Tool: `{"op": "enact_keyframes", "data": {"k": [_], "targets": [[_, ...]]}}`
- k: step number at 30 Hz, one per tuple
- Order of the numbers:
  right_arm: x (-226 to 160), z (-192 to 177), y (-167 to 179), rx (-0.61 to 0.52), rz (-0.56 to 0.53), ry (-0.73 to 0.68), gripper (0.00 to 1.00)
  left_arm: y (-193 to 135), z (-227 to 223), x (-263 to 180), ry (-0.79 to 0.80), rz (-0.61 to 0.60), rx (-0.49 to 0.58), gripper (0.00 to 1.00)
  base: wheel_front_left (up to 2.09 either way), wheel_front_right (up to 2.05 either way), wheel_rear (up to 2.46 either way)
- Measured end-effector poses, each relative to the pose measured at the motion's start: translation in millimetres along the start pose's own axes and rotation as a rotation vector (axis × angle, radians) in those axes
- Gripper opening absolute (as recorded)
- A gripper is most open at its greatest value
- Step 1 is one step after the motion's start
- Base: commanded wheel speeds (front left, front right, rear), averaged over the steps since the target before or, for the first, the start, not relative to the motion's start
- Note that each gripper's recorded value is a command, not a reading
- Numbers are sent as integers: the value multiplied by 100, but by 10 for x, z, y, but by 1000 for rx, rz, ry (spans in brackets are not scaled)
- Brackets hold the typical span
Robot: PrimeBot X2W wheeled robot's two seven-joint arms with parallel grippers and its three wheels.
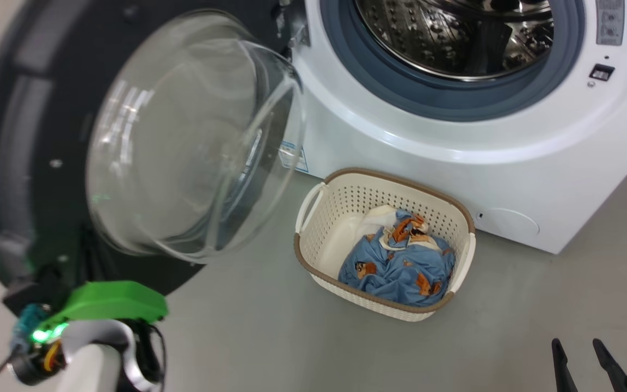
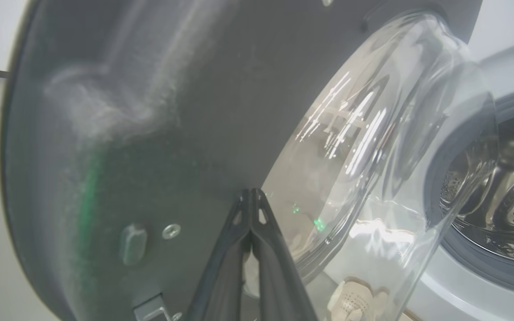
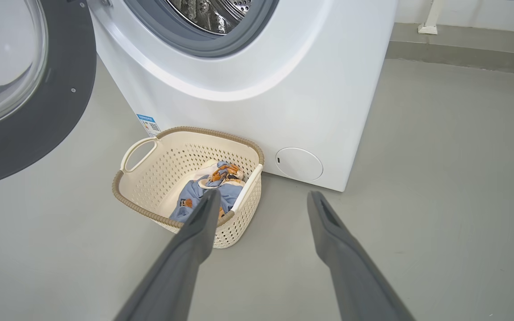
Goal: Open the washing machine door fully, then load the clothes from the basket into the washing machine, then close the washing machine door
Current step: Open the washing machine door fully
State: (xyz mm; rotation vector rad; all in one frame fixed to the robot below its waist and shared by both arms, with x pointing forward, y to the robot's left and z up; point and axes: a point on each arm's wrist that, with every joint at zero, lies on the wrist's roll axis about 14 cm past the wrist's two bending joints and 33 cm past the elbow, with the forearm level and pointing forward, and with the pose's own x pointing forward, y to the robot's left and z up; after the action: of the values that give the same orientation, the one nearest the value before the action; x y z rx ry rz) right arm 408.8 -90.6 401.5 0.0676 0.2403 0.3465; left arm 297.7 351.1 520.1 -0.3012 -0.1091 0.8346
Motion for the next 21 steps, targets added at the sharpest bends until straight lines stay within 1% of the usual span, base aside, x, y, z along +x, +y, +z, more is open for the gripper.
{"op": "enact_keyframes", "data": {"k": [5, 11, 13, 21], "targets": [[44, -2, -110, 10, -20, -5, 100, 148, 57, 235, -36, 60, 30, 0, 0, 0, 0], [19, -56, -231, 17, -50, 8, 100, 219, 37, 450, -41, 96, 57, 0, 0, 0, 0], [-3, -73, -252, 18, -58, 13, 100, 239, 15, 495, -36, 105, 74, 0, 0, 0, 0], [-82, -58, -256, 30, -76, 9, 100, 329, 22, 581, -29, 120, 81, 0, 0, 0, 0]]}}
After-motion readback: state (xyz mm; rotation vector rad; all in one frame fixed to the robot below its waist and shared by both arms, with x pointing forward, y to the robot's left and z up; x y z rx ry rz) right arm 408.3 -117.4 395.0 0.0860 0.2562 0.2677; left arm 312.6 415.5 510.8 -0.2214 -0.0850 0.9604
